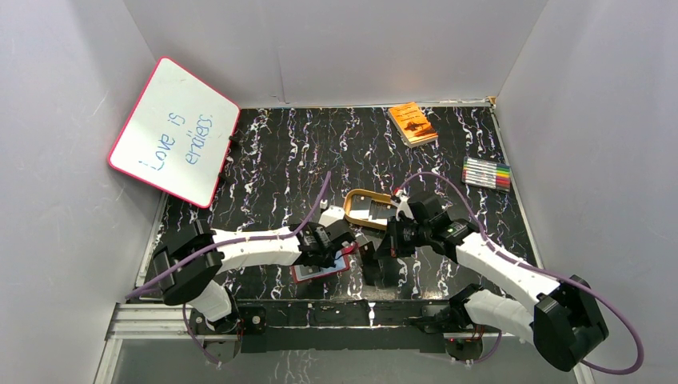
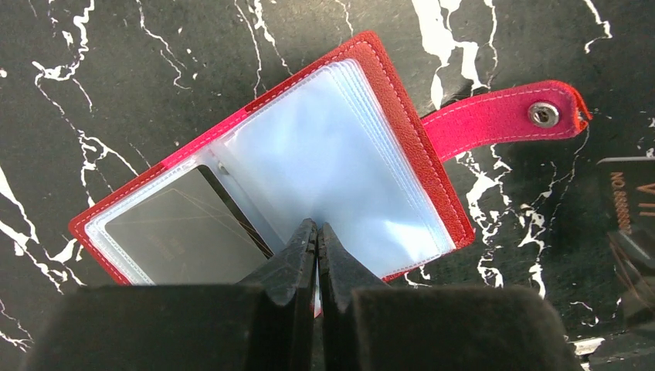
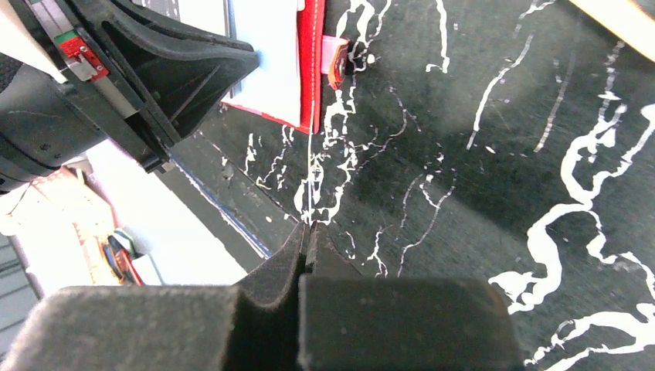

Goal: Put the credit cards into the card holder
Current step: Turn over the card slot in the card holder.

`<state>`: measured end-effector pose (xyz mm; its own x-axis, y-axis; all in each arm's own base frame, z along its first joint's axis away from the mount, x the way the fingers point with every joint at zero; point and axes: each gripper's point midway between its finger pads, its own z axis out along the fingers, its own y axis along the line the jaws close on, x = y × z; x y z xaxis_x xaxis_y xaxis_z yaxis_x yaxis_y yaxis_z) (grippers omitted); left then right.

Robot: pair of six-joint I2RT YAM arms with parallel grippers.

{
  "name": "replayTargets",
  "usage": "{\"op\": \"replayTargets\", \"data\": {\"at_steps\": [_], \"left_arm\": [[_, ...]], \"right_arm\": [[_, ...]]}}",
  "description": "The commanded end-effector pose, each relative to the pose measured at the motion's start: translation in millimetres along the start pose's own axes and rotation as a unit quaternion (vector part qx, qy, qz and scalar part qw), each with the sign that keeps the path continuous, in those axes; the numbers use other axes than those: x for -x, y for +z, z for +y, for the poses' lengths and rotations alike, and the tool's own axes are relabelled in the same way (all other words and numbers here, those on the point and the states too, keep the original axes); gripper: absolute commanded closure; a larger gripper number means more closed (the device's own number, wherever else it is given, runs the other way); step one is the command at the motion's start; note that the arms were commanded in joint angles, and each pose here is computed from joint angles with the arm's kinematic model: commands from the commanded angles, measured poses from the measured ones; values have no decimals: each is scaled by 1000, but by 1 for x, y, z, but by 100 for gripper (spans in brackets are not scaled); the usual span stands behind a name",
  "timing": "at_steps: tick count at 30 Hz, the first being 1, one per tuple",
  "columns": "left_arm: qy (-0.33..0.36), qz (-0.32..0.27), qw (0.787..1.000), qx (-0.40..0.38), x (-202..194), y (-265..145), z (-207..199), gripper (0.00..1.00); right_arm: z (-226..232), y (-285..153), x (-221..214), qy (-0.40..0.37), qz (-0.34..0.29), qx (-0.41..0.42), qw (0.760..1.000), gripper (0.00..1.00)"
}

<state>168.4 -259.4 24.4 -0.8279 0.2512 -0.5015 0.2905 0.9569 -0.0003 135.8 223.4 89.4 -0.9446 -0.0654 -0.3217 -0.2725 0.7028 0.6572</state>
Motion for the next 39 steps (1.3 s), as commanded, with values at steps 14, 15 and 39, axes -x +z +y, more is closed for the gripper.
{"op": "replayTargets", "data": {"at_steps": [14, 15, 39], "left_arm": [[-1, 18, 999, 29, -18, 5, 19, 100], [-2, 18, 999, 31, -19, 5, 20, 100], [-7, 19, 999, 33, -23, 4, 25, 100]], "right_arm": [[43, 27, -37, 25, 126, 139, 982, 100], [44, 28, -40, 33, 134, 145, 980, 100], [33, 50, -44, 127, 121, 143, 974, 100]]}}
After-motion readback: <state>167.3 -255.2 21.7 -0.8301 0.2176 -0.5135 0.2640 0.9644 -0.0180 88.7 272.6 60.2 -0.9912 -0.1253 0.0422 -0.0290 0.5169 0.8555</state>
